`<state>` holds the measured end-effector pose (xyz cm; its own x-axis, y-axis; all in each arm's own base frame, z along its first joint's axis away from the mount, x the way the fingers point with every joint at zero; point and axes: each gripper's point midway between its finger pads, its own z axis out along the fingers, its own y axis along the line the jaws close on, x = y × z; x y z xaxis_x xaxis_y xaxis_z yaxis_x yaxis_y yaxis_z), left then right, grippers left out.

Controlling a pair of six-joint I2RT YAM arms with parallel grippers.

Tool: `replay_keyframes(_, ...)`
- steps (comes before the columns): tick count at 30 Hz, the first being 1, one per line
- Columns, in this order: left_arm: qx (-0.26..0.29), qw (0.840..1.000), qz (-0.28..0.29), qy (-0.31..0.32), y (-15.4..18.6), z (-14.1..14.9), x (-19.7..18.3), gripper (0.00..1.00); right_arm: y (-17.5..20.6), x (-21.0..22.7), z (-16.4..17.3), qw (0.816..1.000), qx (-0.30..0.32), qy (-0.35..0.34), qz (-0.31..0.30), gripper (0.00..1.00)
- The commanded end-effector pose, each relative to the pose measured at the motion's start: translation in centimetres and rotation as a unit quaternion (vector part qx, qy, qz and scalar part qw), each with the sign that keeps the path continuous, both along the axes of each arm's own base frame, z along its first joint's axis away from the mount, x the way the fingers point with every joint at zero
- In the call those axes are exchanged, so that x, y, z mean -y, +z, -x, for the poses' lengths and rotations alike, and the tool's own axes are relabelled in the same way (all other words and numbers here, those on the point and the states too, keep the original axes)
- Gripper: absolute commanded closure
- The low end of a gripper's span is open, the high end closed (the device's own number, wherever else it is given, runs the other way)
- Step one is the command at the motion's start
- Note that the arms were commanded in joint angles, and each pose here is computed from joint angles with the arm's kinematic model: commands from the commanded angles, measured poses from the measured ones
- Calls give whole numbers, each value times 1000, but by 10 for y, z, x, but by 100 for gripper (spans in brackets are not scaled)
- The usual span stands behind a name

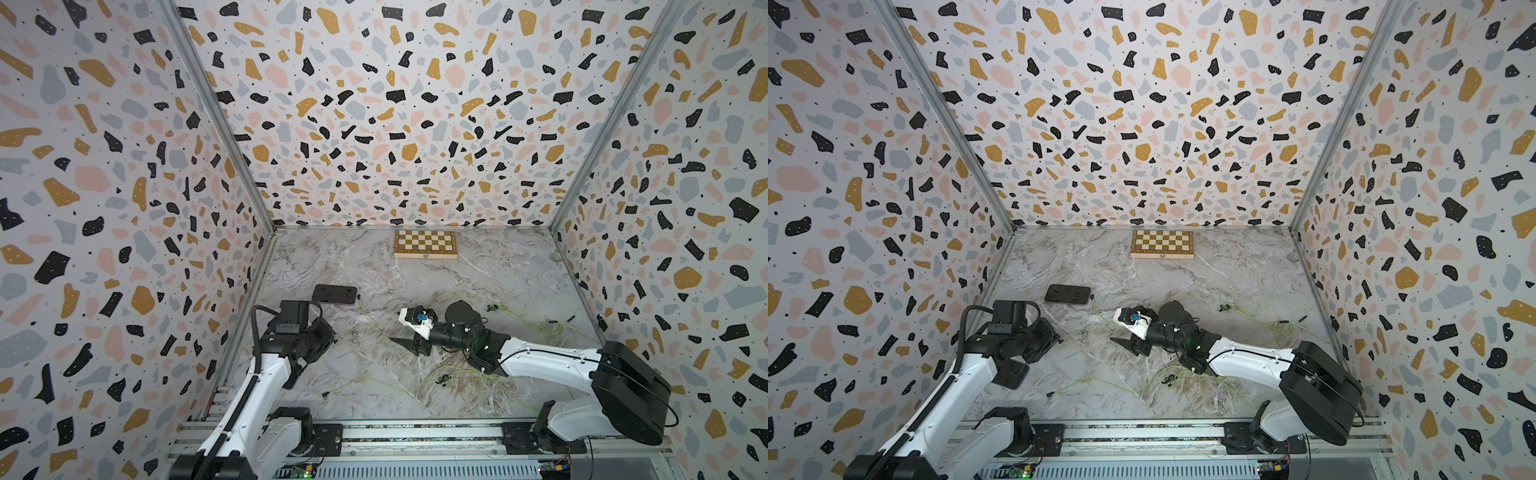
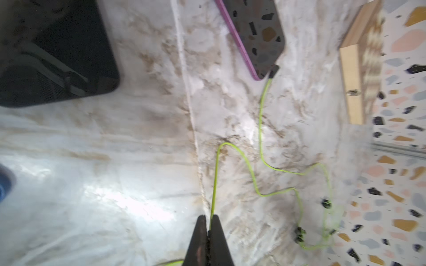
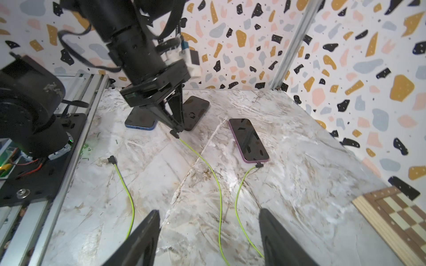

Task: Plug wired earphones into phones
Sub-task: Pick up the wired earphone from the center of the board.

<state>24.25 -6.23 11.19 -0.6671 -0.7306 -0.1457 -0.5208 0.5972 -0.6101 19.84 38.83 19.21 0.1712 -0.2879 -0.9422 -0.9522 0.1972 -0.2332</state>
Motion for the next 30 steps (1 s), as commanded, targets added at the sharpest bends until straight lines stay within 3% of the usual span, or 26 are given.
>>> replay_keyframes(1,28,996,82,20,44,-2,18,100,32,-24,10,995,89,38,-32,37)
replay_keyframes(7,55,984,154,70,85,0,28,100,48,-56,12,987,141,43,-68,42)
replay_keyframes(14,63,981,168,73,107,1,37,100,64,-89,4,981,174,41,-80,66)
replay_keyframes(22,56,979,180,71,105,2,43,100,56,-97,1,977,198,47,-62,67)
replay_keyframes(30,59,979,184,63,112,6,49,100,47,-100,-8,976,210,32,-45,74)
